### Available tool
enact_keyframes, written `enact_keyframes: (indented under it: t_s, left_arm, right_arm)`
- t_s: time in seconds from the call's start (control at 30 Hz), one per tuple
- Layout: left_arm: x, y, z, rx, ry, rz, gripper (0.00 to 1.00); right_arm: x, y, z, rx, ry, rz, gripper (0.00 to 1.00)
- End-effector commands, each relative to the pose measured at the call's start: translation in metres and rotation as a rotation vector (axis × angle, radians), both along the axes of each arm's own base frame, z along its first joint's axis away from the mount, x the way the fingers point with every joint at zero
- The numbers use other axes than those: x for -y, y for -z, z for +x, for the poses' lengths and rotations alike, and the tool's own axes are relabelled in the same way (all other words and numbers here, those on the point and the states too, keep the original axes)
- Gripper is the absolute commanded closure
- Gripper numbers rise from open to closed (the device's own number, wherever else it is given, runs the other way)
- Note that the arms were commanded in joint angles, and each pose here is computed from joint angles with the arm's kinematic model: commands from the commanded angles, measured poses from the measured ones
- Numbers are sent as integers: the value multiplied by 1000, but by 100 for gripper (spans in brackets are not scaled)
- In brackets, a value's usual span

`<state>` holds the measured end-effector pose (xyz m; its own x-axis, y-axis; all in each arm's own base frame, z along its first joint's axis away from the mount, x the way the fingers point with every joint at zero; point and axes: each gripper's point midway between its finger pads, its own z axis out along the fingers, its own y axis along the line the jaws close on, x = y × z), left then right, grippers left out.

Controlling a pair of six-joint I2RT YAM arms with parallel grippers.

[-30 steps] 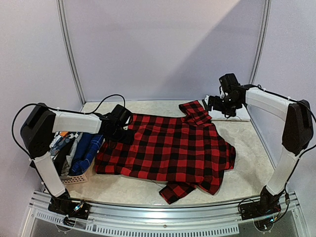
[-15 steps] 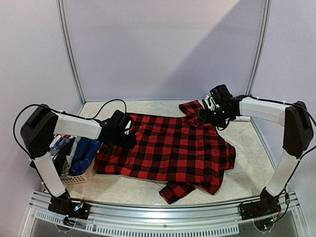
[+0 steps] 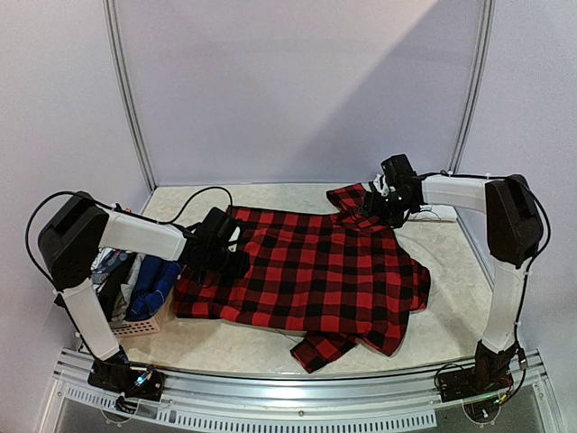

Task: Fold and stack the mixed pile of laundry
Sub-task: Flatten out the crumpled shirt at the center of the board.

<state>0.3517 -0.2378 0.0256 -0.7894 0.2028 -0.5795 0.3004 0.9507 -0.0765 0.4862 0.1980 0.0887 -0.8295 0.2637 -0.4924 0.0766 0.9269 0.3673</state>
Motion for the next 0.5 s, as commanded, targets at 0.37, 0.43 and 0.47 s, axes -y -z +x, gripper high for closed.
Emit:
enact_keyframes:
  t_s: [0.37,0.43,0.47]
  left_arm:
    - [12,-6,-3,31,31,-26,48]
    - [11,-7,-3,35,31,-22,48]
    - [11,-7,-3,35,31,-19,48]
  right_arm:
    - [33,39,55,-30,116,23,28]
    - [36,45,58,-37,121,27,29]
    - [37,47,59,-41,123,28,29]
